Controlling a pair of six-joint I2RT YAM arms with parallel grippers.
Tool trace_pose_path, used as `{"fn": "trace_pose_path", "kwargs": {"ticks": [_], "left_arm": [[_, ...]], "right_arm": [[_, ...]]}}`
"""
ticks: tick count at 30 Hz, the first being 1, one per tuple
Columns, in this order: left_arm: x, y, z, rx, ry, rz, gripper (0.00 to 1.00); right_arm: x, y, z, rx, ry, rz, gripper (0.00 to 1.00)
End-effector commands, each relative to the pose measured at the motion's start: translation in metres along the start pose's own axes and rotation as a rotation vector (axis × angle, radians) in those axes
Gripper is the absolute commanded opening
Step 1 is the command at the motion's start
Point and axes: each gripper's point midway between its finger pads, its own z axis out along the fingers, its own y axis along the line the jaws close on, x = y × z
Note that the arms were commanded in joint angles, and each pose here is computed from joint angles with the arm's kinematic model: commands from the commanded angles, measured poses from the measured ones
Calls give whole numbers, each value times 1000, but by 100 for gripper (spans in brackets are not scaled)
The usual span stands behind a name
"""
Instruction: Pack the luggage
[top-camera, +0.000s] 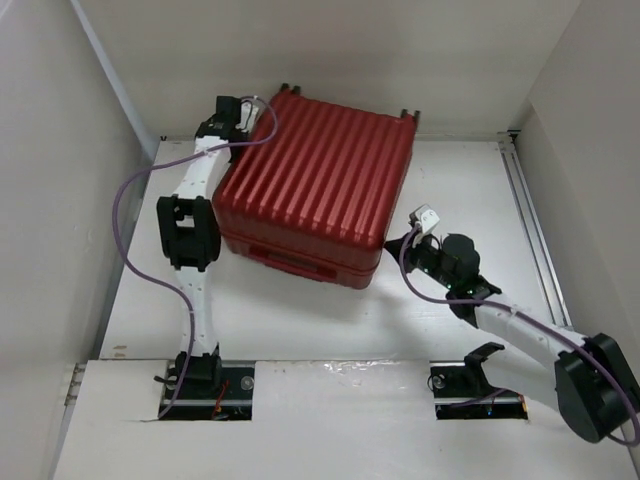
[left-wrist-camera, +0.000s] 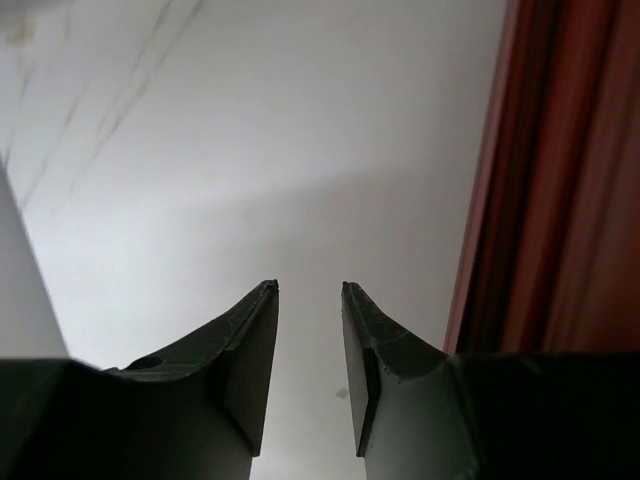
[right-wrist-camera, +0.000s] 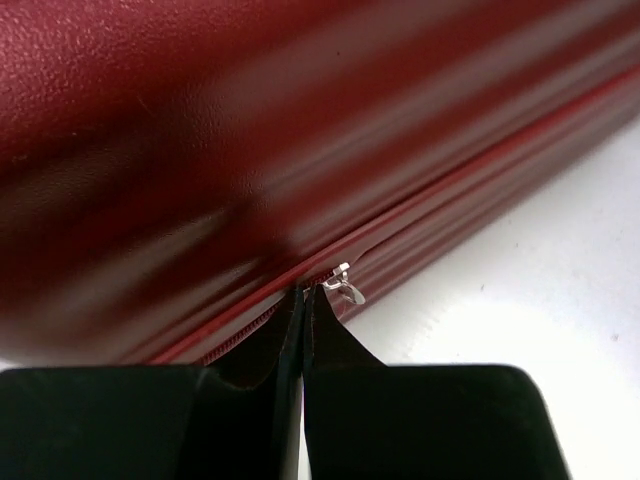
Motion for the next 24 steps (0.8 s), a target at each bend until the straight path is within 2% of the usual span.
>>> {"fn": "trace_pose_path", "kwargs": {"ticks": [1, 5, 10, 11, 12, 14, 19, 24], "left_arm": [[12, -115, -40, 296, 105, 191, 27], [23, -113, -54, 284, 130, 136, 26], [41, -150, -75, 325, 158, 235, 24], [45, -158, -78, 346, 164, 246, 23], [53, -165, -81, 367, 181, 256, 23], [63, -179, -84, 403, 206, 276, 20], [73, -216, -115, 518, 186, 336, 17], [88, -253, -145, 647, 174, 372, 15]], "right_arm": [[-31, 21, -10, -72, -105, -7, 0], [-14, -10, -21, 6, -58, 22, 0], [1, -44, -16, 24, 14, 32, 0], [-2, -38, -13, -34, 15, 36, 0], [-16, -42, -9, -44, -2, 16, 0], [-18, -47, -5, -52, 20, 11, 0], [-42, -80, -2, -8, 8, 2, 0], [-46, -98, 6, 8, 38, 11, 0]]}}
